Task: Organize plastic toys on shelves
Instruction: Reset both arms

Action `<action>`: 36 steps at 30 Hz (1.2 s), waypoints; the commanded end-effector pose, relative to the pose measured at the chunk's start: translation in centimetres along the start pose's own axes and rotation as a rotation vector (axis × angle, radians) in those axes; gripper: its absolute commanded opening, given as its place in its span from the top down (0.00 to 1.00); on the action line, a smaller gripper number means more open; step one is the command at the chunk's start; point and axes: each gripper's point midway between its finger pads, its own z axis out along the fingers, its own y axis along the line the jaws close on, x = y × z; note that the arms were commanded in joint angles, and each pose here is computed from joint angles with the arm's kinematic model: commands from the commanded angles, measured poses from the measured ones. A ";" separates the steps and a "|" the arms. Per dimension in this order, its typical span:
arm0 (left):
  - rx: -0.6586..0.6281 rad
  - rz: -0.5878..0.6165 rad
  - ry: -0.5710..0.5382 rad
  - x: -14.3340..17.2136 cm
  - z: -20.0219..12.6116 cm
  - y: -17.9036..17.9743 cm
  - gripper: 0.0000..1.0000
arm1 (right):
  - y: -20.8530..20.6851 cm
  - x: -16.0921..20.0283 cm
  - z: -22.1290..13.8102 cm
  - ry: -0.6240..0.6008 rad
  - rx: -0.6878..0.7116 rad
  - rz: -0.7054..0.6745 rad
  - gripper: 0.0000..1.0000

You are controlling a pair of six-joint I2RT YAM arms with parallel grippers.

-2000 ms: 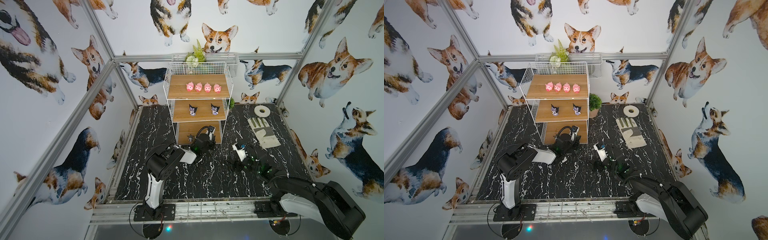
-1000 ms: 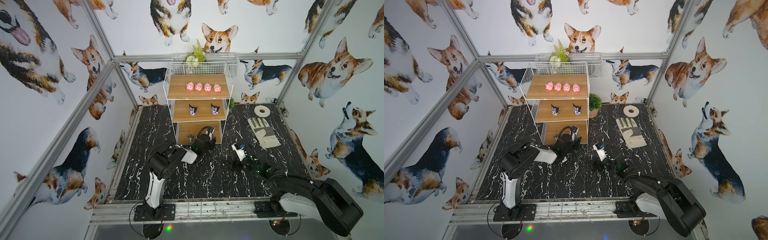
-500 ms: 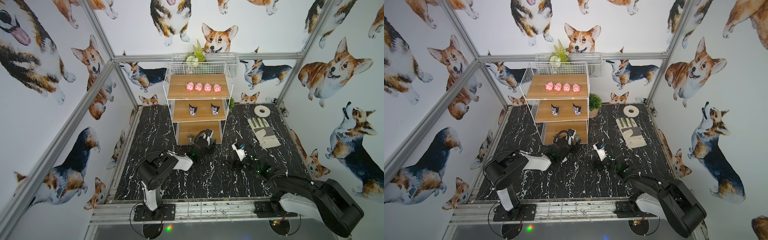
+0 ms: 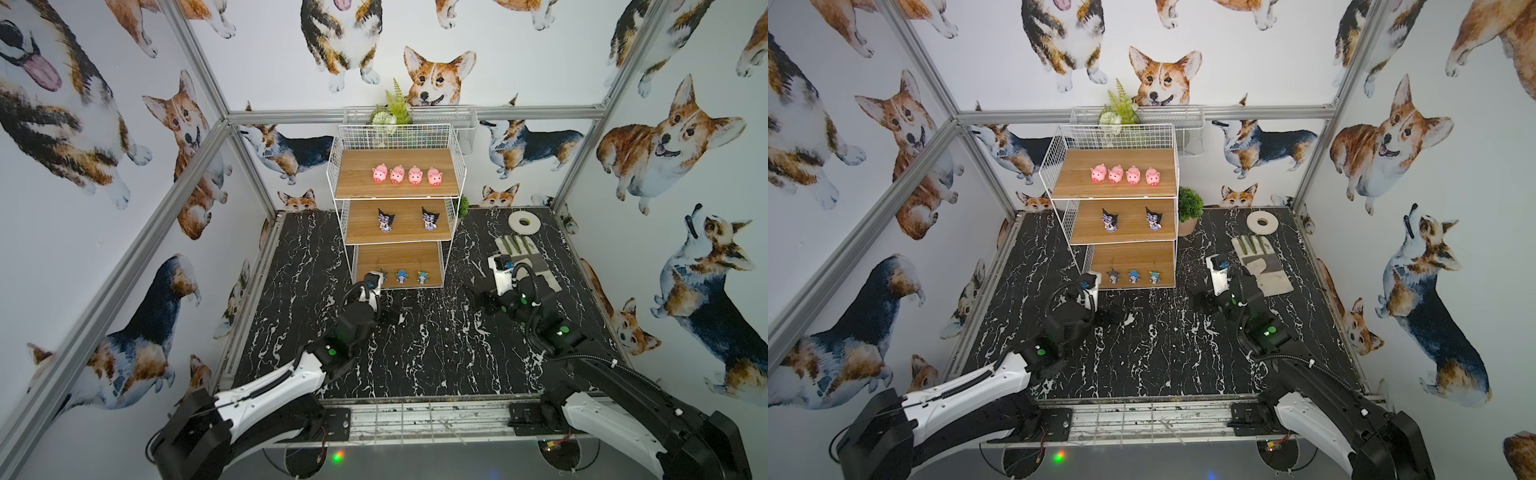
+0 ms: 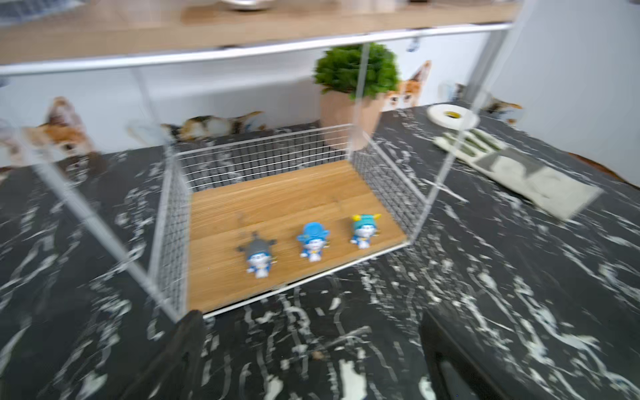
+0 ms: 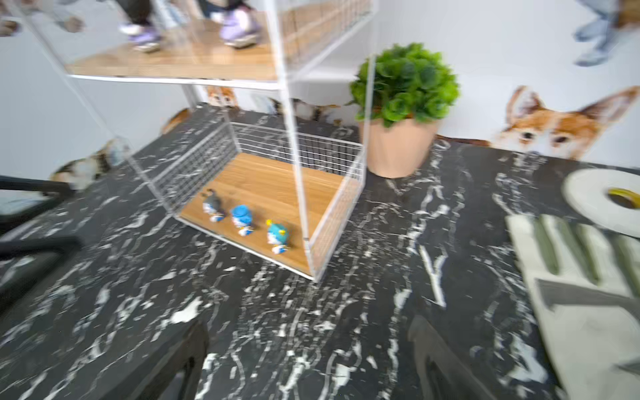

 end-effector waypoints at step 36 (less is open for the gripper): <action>-0.292 0.010 0.070 5.8 9.3 18.5 0.00 | -18.5 7.5 4.5 -0.049 0.410 0.083 0.01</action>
